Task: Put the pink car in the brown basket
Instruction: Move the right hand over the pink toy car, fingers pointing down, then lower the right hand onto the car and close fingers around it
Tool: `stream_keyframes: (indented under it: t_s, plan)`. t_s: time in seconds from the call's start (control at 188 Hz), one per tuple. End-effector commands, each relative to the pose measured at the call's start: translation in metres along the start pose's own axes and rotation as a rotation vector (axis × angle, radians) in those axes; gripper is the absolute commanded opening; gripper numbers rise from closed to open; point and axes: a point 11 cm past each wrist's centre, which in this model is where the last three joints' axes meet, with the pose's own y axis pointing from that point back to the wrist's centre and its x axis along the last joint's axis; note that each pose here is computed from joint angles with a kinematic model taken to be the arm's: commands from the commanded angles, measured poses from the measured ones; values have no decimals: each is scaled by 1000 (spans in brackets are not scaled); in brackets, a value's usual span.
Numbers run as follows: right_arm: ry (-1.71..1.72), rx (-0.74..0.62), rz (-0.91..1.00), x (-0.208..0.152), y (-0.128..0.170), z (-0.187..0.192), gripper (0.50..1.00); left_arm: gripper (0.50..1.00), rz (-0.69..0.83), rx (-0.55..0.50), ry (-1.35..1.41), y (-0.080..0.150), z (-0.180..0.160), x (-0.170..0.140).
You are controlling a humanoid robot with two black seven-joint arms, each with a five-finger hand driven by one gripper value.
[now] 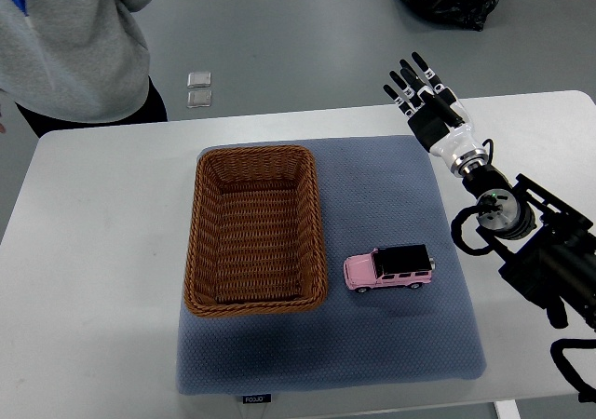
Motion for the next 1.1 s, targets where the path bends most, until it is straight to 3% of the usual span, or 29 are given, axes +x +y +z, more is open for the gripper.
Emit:
stream_keyframes:
  t_s: [0.0, 0.25, 0.351, 0.452, 0.5, 0.505, 0.543, 0.596, 0.601, 0.628, 0.713, 0.718, 0.729, 0.899, 1.096]
  plan:
    - [0, 0, -2, 0, 0, 0, 907, 1000, 0, 0, 0, 0, 0, 0]
    - [61, -18, -59, -14, -7, -3, 905, 1000, 0, -1, 4, 0, 0, 0]
    - [291, -79, -146, -26, -13, -20, 905, 1000, 0, -1, 4, 0, 0, 0]
    - [693, -231, -319, -48, -11, -38, 905, 1000, 0, -1, 4, 0, 0, 0]
    - [693, -231, -319, -48, -11, -38, 905, 1000, 0, -1, 4, 0, 0, 0]
    - [927, -331, -417, -55, -1, -44, 905, 1000, 0, -1, 3, 0, 0, 0]
    - [1100, -402, -499, -62, 9, -49, 905, 1000, 0, -1, 4, 0, 0, 0]
    - [1101, -403, -499, -62, 9, -49, 905, 1000, 0, -1, 4, 0, 0, 0]
    - [1247, -476, -590, -70, 22, -51, 905, 1000, 0, 0, 3, 0, 0, 0]
    - [1307, -526, -638, -71, 33, -50, 905, 1000, 0, 0, 1, 0, 0, 0]
    - [1341, -572, -680, -73, 44, -48, 905, 1000, -2, -1, 1, 0, 0, -1]
    - [1369, -633, -731, -73, 62, -45, 905, 1000, -2, -1, 3, 0, 0, -1]
    - [1371, -644, -742, -74, 66, -44, 905, 1000, -2, -1, 3, 0, 0, -1]
    - [1409, -750, -793, -59, 109, -35, 905, 1000, 0, 0, 1, 0, 0, 0]
    - [1504, -758, -782, -39, 120, -24, 903, 1000, -2, -1, 3, 0, 0, -1]
